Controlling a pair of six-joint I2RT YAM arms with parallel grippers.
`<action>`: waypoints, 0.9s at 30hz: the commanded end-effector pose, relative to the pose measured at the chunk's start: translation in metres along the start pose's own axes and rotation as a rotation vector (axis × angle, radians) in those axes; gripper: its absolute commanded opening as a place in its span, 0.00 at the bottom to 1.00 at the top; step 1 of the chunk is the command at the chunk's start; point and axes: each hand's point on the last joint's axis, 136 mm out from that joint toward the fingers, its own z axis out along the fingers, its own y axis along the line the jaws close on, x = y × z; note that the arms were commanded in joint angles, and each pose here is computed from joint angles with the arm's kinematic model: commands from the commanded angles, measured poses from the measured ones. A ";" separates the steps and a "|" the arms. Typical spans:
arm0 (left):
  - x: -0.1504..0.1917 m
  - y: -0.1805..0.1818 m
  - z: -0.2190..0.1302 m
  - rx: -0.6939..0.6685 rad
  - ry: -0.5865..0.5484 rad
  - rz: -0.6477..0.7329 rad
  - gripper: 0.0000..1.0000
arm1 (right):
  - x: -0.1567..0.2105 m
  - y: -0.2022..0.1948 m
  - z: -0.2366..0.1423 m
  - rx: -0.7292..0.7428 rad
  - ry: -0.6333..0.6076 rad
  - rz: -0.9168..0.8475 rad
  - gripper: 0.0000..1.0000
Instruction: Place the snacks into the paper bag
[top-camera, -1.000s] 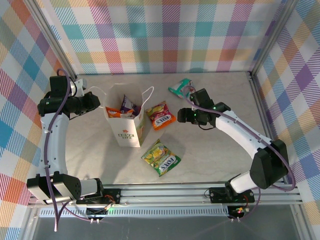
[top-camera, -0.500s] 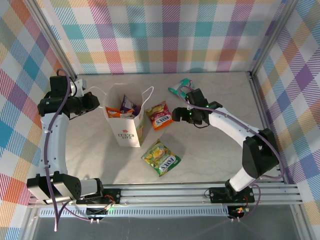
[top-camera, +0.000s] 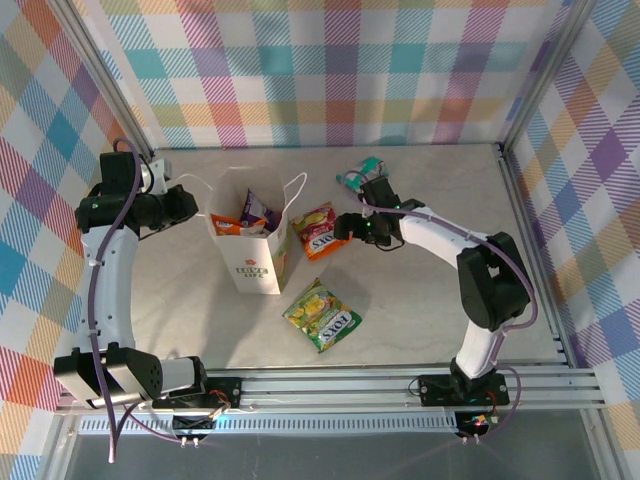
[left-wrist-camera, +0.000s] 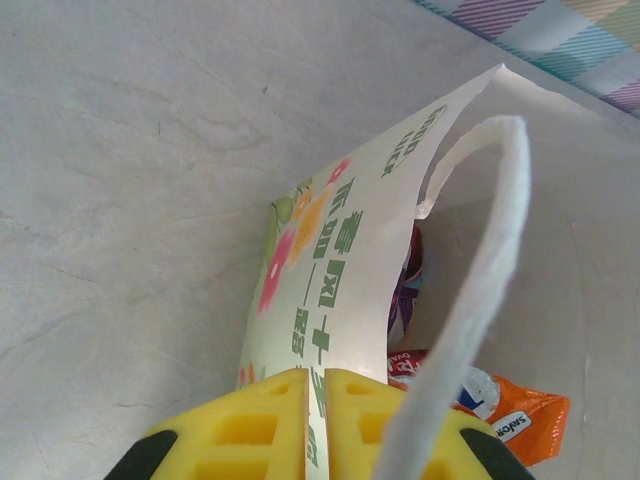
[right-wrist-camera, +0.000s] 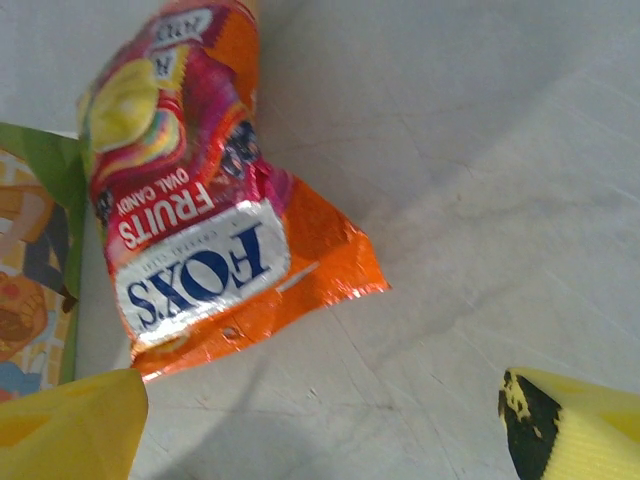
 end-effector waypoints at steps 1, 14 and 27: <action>-0.007 0.005 -0.011 -0.027 -0.018 0.005 0.13 | -0.016 0.013 0.006 -0.060 -0.027 -0.019 0.91; -0.006 0.006 -0.013 -0.038 -0.018 0.007 0.13 | -0.025 0.014 0.034 -0.048 0.007 0.027 0.96; -0.008 0.005 -0.013 -0.035 -0.020 0.007 0.13 | -0.029 0.023 0.054 -0.094 0.044 0.040 0.99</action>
